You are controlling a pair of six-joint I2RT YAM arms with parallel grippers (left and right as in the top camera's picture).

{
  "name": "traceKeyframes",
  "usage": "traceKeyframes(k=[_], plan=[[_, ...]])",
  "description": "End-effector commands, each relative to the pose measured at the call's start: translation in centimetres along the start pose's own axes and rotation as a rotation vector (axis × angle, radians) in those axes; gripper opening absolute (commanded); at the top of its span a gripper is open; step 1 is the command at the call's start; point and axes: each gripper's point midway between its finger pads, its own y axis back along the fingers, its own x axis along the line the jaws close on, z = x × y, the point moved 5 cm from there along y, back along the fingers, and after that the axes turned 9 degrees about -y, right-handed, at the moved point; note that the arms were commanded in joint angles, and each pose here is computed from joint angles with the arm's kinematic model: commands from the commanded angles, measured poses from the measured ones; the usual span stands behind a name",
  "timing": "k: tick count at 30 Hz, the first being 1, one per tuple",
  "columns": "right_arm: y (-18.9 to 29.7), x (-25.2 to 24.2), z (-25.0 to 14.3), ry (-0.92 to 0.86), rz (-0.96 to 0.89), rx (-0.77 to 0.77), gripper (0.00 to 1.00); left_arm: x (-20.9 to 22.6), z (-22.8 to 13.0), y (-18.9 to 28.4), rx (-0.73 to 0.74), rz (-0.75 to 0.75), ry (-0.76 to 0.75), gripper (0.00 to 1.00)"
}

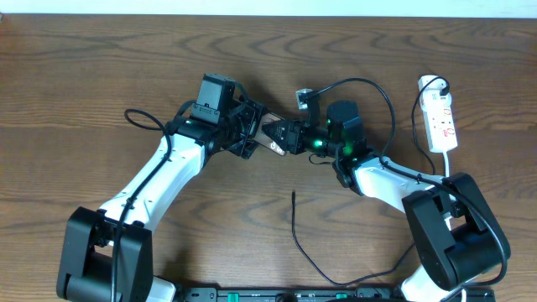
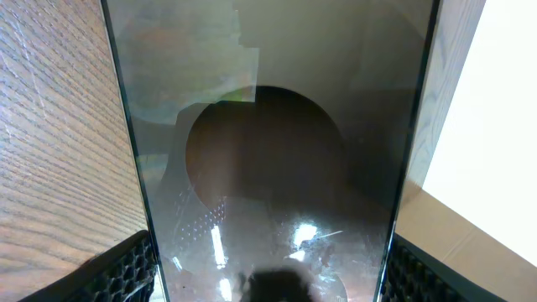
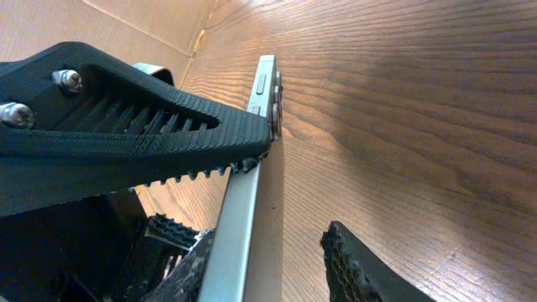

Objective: Plug charger to phone and switch on socket

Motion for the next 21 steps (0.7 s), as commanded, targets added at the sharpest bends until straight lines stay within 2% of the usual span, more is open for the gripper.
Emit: traceKeyframes(k=[1,4,6,11,13,14,16,19,21], plan=[[-0.4,0.2,-0.3,0.013,0.0,0.007,0.28,-1.0,-0.4,0.7,-0.008,-0.036,-0.025,0.07],[-0.4,0.2,-0.3,0.013,0.0,0.007,0.18,-1.3,-0.8,0.6,-0.003,-0.044,-0.036,0.07],[-0.4,0.2,-0.3,0.013,0.0,0.007,0.03,-1.3,-0.8,0.6,-0.015,-0.042,-0.04,0.07],[-0.4,0.2,-0.3,0.012,0.0,0.007,0.01,-1.3,-0.7,0.5,-0.024,-0.039,-0.042,0.09],[-0.4,0.2,-0.3,0.013,0.0,0.007,0.01,-1.3,-0.6,0.5,-0.035,-0.037,-0.042,0.38],[-0.4,0.2,-0.3,0.012,0.0,0.008,0.01,-1.2,-0.5,0.5,-0.042,-0.036,-0.042,0.67],[-0.4,0.1,-0.3,0.008,-0.004,0.009,0.01,-1.2,-0.5,0.5,-0.041,-0.036,-0.042,0.89],[-0.1,-0.5,-0.1,-0.006,-0.022,0.004,0.01,-1.3,-0.7,0.5,-0.022,-0.041,-0.043,0.9],[0.4,-1.1,0.6,-0.018,-0.037,-0.014,0.01,-2.0,-1.3,0.7,0.043,-0.085,-0.055,0.9]])
